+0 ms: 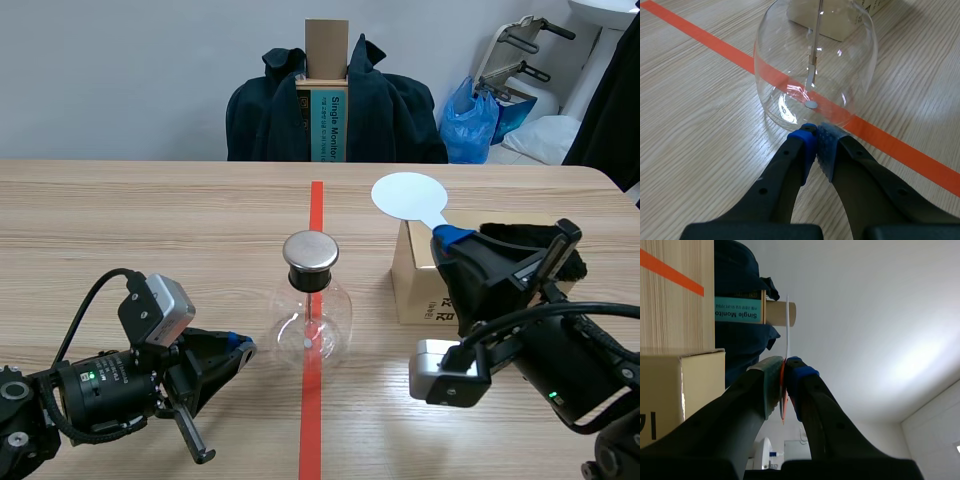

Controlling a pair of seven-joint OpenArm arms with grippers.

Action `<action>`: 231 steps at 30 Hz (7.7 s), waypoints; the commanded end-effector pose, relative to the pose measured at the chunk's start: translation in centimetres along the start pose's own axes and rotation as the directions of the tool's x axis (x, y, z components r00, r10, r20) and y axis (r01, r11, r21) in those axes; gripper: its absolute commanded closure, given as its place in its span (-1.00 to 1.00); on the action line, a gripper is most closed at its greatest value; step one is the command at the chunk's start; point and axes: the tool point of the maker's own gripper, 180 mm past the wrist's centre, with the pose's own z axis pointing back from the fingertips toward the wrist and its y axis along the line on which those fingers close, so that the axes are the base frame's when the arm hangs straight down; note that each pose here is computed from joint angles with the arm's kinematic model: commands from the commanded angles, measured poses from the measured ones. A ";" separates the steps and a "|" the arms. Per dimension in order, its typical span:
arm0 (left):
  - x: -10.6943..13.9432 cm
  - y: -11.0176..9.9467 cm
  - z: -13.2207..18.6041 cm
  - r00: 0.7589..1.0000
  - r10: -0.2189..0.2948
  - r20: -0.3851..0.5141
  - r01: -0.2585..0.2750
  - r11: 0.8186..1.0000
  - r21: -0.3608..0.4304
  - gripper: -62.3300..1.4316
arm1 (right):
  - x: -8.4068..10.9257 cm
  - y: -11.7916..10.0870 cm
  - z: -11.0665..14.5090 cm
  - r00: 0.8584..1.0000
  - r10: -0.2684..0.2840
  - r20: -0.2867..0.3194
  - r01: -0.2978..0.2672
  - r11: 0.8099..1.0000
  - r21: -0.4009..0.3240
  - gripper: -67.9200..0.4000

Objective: Do the electroscope experiment.
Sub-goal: 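Move the plate toward and away from the electroscope, then hold the plate still at the electroscope, then move the plate toward and away from the electroscope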

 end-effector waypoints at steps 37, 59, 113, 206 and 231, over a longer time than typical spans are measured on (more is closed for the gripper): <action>1.1 0.2 -0.2 0.999 0.000 0.039 0.000 1.000 0.005 0.87 | 6.5 -1.0 1.3 0.912 0.045 0.408 -0.034 0.999 -0.032 0.96; 1.1 0.2 -0.2 0.999 0.000 0.039 0.000 1.000 0.005 0.87 | 1.1 -1.2 -0.2 0.993 0.038 0.109 -0.034 0.999 -0.032 0.96; 1.1 0.2 -0.2 0.999 0.000 0.039 0.000 1.000 0.005 0.87 | 5.6 -0.8 0.9 0.933 0.021 0.360 -0.018 1.000 -0.011 0.96; 1.1 0.2 -0.2 0.999 0.000 0.039 0.000 1.000 0.005 0.87 | 5.8 -0.8 0.8 0.928 0.028 0.372 -0.024 1.000 -0.016 0.96; 1.1 0.2 -0.2 0.999 0.000 0.039 0.000 1.000 0.005 0.87 | -0.8 -1.0 -0.4 1.000 0.023 0.004 -0.023 1.000 -0.016 0.96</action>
